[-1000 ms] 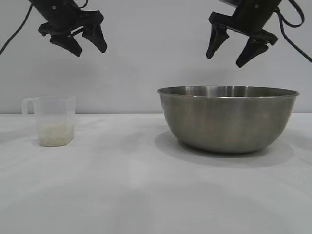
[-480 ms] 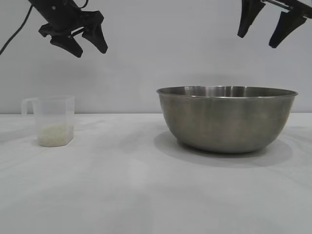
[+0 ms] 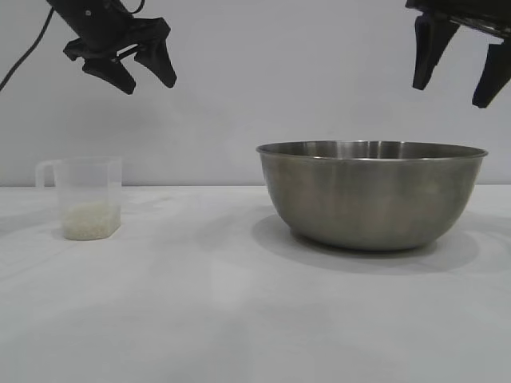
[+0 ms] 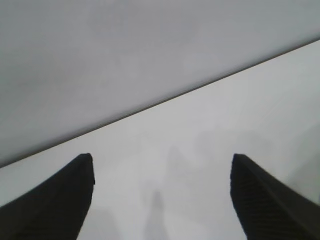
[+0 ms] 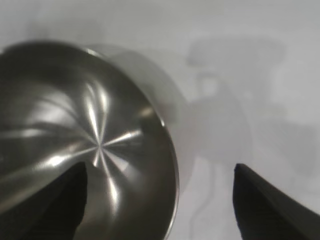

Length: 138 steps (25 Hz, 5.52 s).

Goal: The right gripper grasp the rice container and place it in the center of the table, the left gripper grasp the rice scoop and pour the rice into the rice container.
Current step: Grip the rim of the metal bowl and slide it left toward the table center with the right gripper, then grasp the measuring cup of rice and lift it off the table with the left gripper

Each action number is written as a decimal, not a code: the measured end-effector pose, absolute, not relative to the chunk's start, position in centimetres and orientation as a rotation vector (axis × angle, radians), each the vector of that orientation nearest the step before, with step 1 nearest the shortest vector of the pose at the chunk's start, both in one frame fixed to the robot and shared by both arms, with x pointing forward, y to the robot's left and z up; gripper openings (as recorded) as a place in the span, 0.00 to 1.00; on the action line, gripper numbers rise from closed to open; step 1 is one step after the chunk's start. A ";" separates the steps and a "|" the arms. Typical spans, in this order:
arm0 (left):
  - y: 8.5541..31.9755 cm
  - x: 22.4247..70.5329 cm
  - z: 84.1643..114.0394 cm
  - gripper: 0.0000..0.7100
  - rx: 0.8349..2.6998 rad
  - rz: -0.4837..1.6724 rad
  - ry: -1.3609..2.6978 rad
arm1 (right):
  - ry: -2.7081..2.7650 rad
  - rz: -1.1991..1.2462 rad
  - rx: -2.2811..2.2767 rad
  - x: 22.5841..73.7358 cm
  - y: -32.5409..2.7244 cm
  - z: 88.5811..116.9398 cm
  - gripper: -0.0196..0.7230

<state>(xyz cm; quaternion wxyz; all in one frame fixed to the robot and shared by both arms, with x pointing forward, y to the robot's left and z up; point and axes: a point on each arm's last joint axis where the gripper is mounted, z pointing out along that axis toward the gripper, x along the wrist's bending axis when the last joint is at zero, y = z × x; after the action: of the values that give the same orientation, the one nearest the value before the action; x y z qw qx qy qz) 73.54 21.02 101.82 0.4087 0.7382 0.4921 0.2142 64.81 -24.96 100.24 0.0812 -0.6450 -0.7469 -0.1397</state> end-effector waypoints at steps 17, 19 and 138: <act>21.0 73.5 101.8 0.68 1.860 0.540 1.240 | -2.187 -0.356 -1.908 65.6 -23.8 95.6 0.75; 21.0 73.5 101.8 0.68 1.861 0.538 1.240 | -2.189 -0.350 -1.910 65.6 -23.8 95.3 0.61; 23.3 66.9 109.4 0.68 1.802 0.679 1.104 | -2.836 -1.531 -1.912 22.6 -28.8 104.4 0.76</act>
<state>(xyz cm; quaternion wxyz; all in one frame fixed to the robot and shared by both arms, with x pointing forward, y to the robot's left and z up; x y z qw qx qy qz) 66.92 23.26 109.39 0.4449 0.7271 0.4454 0.2739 22.60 -28.83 104.36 -0.2984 -0.4870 -0.7223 -0.3898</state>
